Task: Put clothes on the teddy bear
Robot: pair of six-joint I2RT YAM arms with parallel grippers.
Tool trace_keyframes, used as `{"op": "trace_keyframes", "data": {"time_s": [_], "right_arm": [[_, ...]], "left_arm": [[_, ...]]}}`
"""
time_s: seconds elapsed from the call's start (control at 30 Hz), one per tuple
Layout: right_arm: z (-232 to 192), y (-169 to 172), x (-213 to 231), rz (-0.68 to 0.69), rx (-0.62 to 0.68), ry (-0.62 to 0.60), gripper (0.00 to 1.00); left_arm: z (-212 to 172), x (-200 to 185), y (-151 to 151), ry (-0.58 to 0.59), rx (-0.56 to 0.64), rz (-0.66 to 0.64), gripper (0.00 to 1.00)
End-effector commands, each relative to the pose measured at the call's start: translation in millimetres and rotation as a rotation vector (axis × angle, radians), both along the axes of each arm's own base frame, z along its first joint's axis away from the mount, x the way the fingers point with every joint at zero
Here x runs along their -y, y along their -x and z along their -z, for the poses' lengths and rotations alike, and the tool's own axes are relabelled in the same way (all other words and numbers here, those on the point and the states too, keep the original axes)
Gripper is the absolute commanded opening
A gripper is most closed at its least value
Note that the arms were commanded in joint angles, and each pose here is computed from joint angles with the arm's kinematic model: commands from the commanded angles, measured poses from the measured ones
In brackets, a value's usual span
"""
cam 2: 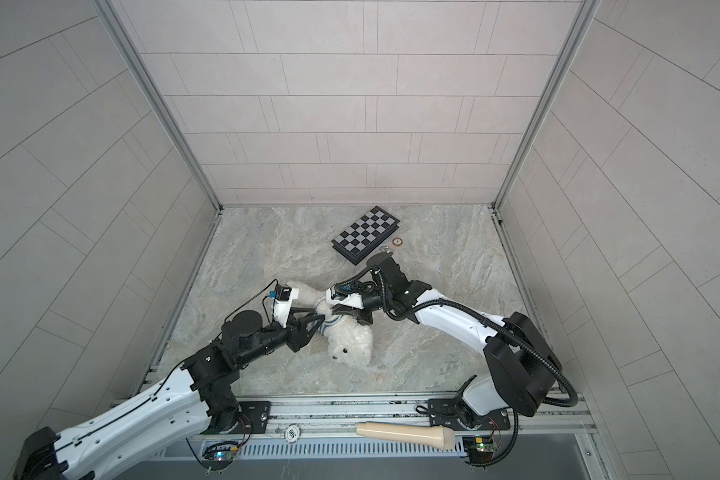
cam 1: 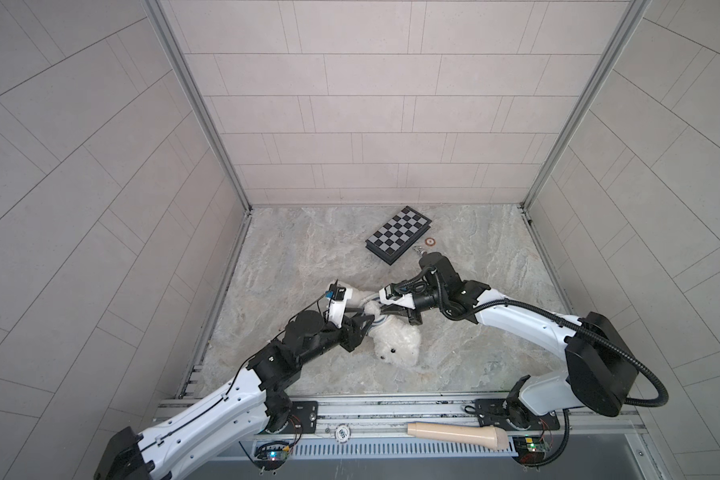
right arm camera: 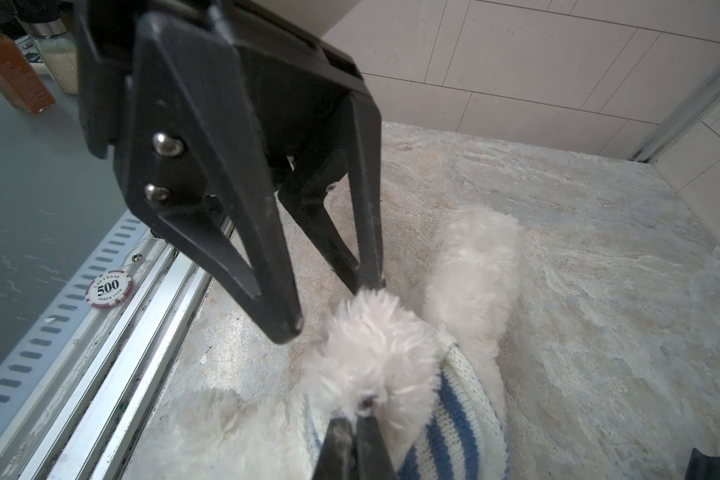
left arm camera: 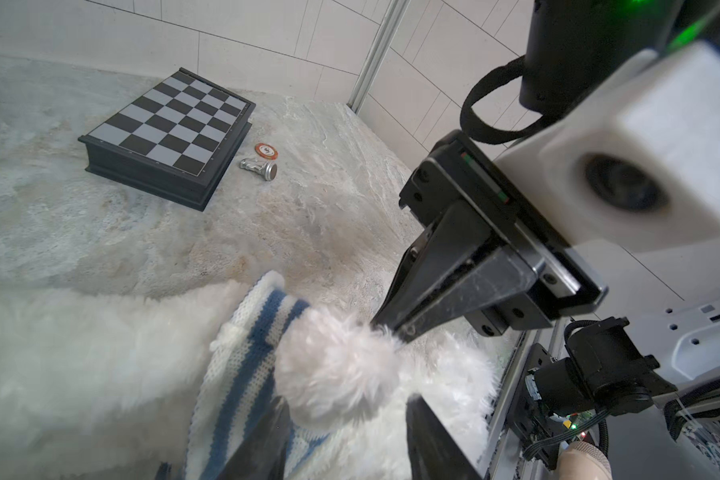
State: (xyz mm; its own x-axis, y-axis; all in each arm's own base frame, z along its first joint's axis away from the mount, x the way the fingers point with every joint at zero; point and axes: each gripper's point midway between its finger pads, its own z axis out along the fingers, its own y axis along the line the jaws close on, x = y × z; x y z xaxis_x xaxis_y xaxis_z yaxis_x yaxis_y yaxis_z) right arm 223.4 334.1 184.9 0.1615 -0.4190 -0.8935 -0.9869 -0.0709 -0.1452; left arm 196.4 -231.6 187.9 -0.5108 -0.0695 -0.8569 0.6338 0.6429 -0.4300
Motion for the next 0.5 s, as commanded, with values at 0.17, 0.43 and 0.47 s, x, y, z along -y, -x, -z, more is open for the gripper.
{"op": "trace_keyframes", "data": {"time_s": [0.17,0.43,0.47], "right_arm": [[-25.4,16.4,-0.3,-0.089,0.094,-0.093,0.00],[-28.6,14.4,0.1,-0.077,0.114,-0.104,0.00],[-29.5,13.0,0.4,-0.055,0.096,-0.108,0.00]], "left_arm": [[-23.5,14.5,-9.1,0.054,0.062,0.021,0.49],[-23.4,16.2,-11.4,0.060,0.065,0.018,0.08],[-23.8,15.2,-11.5,0.064,0.066,0.012,0.03]]}}
